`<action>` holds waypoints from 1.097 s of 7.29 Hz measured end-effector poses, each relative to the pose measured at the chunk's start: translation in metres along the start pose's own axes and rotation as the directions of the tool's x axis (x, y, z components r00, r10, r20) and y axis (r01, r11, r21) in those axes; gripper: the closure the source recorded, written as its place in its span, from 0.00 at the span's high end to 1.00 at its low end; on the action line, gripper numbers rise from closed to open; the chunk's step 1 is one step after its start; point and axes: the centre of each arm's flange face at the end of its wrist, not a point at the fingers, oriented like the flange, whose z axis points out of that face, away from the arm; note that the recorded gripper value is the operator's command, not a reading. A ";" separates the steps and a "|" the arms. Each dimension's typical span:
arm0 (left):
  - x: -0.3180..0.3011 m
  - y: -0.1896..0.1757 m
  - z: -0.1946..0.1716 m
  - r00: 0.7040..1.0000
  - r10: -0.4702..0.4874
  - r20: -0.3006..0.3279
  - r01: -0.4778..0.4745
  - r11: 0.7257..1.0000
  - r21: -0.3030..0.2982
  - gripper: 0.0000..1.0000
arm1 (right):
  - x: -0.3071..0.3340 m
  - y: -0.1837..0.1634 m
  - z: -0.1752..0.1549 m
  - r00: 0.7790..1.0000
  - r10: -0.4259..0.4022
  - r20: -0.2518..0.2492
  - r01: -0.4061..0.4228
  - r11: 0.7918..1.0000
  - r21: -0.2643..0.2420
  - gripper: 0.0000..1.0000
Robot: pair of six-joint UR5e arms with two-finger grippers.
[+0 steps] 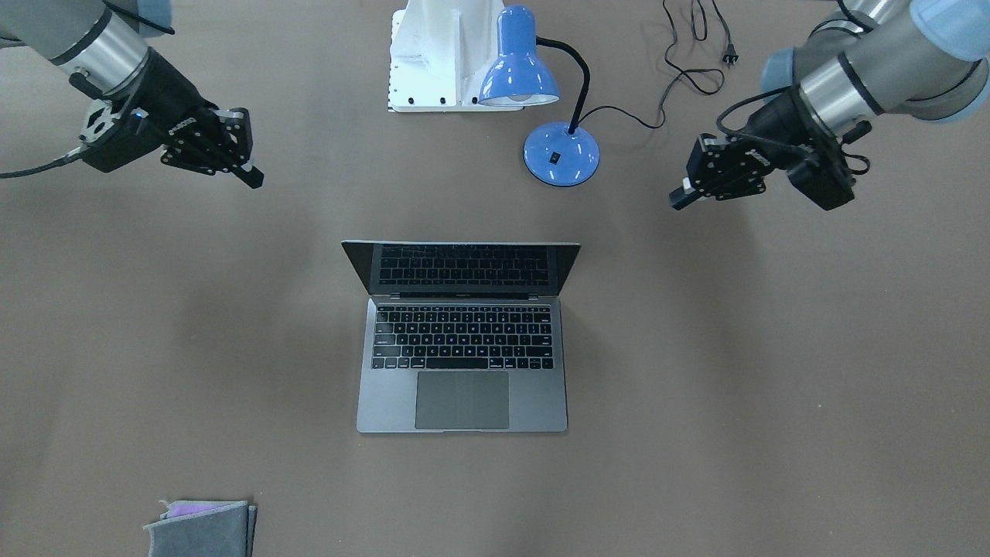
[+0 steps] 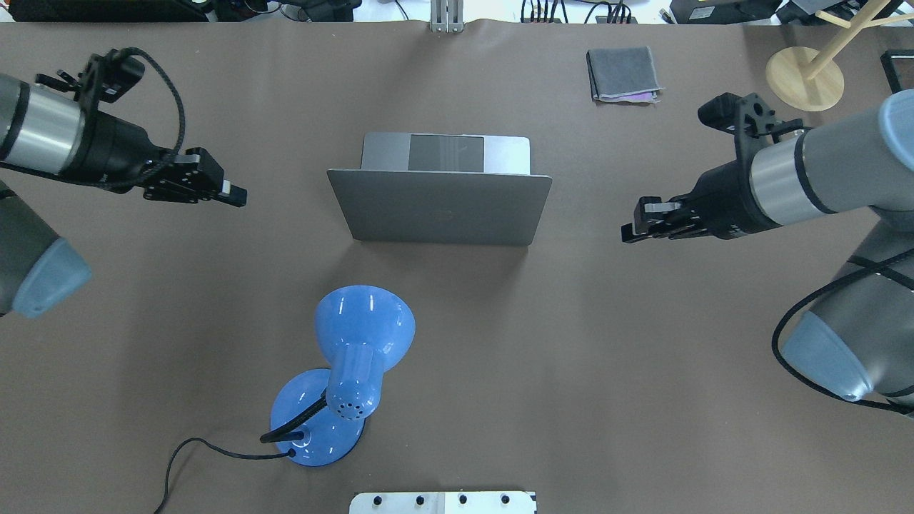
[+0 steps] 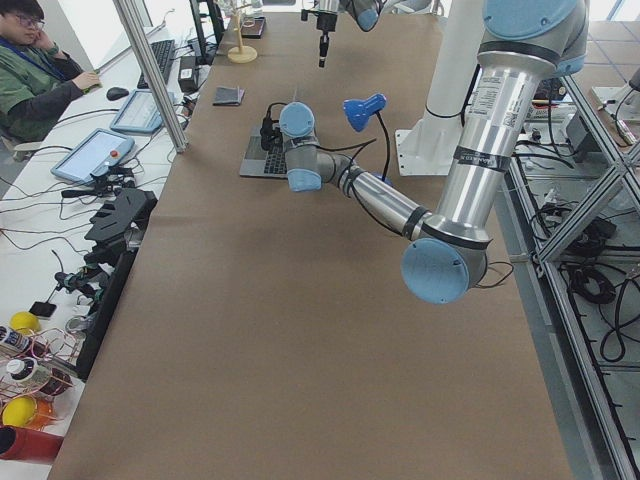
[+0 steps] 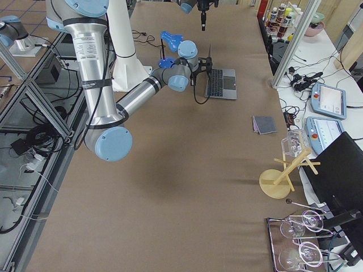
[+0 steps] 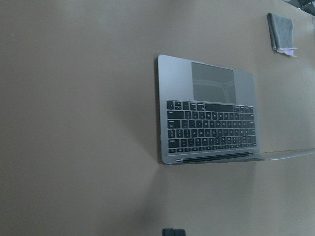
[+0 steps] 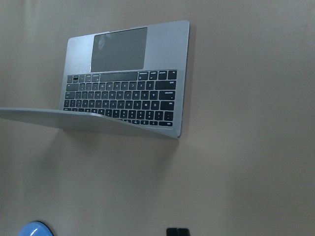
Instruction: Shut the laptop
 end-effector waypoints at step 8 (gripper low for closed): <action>0.064 0.008 0.102 0.999 -0.025 -0.030 0.025 1.000 0.017 0.00 | -0.069 -0.037 0.057 0.998 0.056 0.025 -0.057 0.995 0.076 0.00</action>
